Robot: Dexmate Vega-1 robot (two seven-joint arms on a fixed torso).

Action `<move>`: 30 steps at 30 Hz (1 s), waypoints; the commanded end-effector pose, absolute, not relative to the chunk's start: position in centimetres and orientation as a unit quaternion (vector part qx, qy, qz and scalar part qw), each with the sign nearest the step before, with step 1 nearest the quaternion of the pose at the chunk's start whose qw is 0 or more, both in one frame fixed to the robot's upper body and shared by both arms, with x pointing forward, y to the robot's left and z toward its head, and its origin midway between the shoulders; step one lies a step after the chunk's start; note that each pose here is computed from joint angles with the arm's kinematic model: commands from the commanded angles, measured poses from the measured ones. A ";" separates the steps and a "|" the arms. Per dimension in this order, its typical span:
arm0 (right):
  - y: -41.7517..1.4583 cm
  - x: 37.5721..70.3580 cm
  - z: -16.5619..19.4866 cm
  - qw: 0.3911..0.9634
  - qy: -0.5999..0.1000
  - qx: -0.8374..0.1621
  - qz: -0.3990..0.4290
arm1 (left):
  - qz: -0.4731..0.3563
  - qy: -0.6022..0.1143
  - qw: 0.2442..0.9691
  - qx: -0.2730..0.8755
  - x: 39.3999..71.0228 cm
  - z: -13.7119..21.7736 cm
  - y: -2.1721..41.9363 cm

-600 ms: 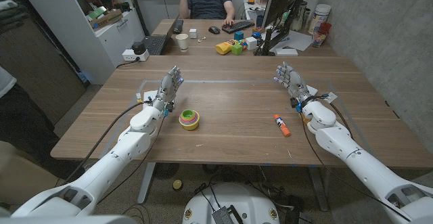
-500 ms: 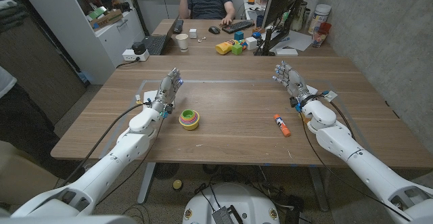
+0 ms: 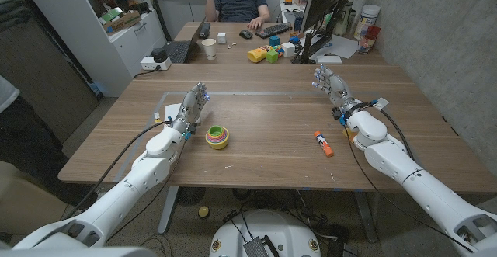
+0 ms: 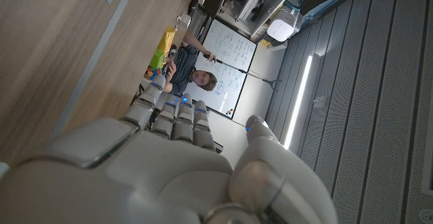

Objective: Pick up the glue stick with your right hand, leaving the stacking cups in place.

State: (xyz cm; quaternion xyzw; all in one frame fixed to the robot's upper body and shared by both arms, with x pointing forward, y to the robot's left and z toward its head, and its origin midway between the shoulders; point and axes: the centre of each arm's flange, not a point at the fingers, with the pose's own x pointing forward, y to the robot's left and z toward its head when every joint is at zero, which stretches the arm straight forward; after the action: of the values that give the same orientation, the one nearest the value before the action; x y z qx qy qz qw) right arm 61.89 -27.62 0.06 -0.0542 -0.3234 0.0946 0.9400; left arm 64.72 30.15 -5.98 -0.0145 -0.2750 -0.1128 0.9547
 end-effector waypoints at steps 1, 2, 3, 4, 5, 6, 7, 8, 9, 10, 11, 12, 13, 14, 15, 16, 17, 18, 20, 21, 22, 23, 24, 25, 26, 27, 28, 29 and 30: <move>-28.2 61.1 1.8 0.931 -0.344 -0.091 0.079 | -0.113 -0.276 0.954 -0.014 64.7 -6.0 30.2; -28.4 60.9 2.0 0.930 -0.346 -0.096 0.075 | -0.113 -0.276 0.954 -0.014 64.7 -6.0 30.2; -28.6 60.8 2.2 0.929 -0.349 -0.101 0.071 | -0.113 -0.277 0.954 -0.014 64.7 -6.0 30.2; -28.7 60.6 2.5 0.927 -0.352 -0.107 0.065 | -0.113 -0.277 0.954 -0.014 64.7 -6.0 30.2; -28.9 60.4 2.7 0.926 -0.356 -0.113 0.060 | -0.113 -0.277 0.954 -0.014 64.7 -6.0 30.2; -29.2 60.2 2.9 0.924 -0.359 -0.119 0.052 | -0.113 -0.277 0.954 -0.014 64.7 -6.0 30.2; -29.4 60.0 3.2 0.922 -0.363 -0.124 0.045 | -0.114 -0.277 0.954 -0.013 64.7 -6.0 30.2; -29.6 59.8 3.4 0.921 -0.367 -0.130 0.038 | -0.114 -0.277 0.954 -0.013 64.7 -6.0 30.2; -29.8 59.6 3.6 0.919 -0.370 -0.133 0.033 | -0.114 -0.276 0.954 -0.013 64.7 -6.0 30.1; -30.0 59.4 3.9 0.917 -0.374 -0.135 0.029 | -0.114 -0.276 0.954 -0.012 64.7 -6.0 30.1; -30.2 59.2 4.1 0.915 -0.378 -0.138 0.025 | -0.115 -0.276 0.954 -0.012 64.7 -5.9 30.1; -30.4 59.0 4.3 0.913 -0.381 -0.142 0.020 | -0.115 -0.276 0.954 -0.012 64.7 -5.9 30.1; -30.6 58.8 4.5 0.911 -0.385 -0.147 0.014 | -0.115 -0.276 0.954 -0.011 64.8 -5.9 30.1; -30.7 58.6 4.7 0.909 -0.389 -0.151 0.007 | -0.116 -0.276 0.954 -0.011 64.8 -5.9 30.0; -30.9 58.4 4.9 0.906 -0.393 -0.154 0.001 | -0.116 -0.276 0.954 -0.010 64.8 -5.8 30.0; -31.0 58.1 5.1 0.904 -0.397 -0.157 -0.004 | -0.116 -0.276 0.954 -0.009 64.8 -5.8 30.0; -31.1 57.9 5.3 0.901 -0.402 -0.162 -0.009 | -0.116 -0.276 0.954 -0.009 64.8 -5.7 30.0; -31.2 57.6 5.5 0.898 -0.407 -0.167 -0.016 | -0.115 -0.277 0.954 -0.009 64.8 -5.7 30.1; -31.5 56.9 5.9 0.891 -0.416 -0.180 -0.031 | -0.115 -0.276 0.954 -0.008 64.8 -5.6 30.1; -31.6 56.5 6.1 0.887 -0.420 -0.187 -0.040 | -0.115 -0.277 0.954 -0.008 64.8 -5.6 30.1; -31.8 56.1 6.2 0.883 -0.424 -0.193 -0.049 | -0.115 -0.277 0.954 -0.007 64.8 -5.6 30.1; -32.0 55.7 6.3 0.880 -0.428 -0.200 -0.060 | -0.115 -0.276 0.954 -0.007 64.8 -5.6 30.1; -32.2 55.3 6.4 0.875 -0.432 -0.206 -0.071 | -0.115 -0.276 0.954 -0.007 64.8 -5.5 30.1; -32.4 54.9 6.5 0.871 -0.435 -0.212 -0.083 | -0.116 -0.276 0.954 -0.007 64.9 -5.5 30.1; -32.8 54.0 6.7 0.863 -0.438 -0.228 -0.106 | -0.116 -0.276 0.954 -0.005 64.9 -5.4 30.0; -32.8 53.9 6.7 0.863 -0.437 -0.229 -0.108 | -0.116 -0.276 0.954 -0.005 64.9 -5.4 30.0; -33.0 53.5 6.7 0.859 -0.439 -0.236 -0.115 | -0.118 -0.276 0.954 -0.005 65.0 -5.4 30.0; -33.4 52.7 6.9 0.853 -0.441 -0.247 -0.128 | -0.120 -0.275 0.954 -0.003 65.1 -5.3 29.9; -33.6 52.2 6.9 0.850 -0.442 -0.254 -0.133 | -0.121 -0.276 0.954 -0.002 65.1 -5.2 29.8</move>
State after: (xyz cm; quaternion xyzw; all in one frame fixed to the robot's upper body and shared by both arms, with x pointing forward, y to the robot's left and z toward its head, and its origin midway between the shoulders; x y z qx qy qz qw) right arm 56.42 -31.58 5.62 -0.1834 -0.4132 -0.0373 0.8912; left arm 64.80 30.04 -5.58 -0.0085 -0.2779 -0.1158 0.9536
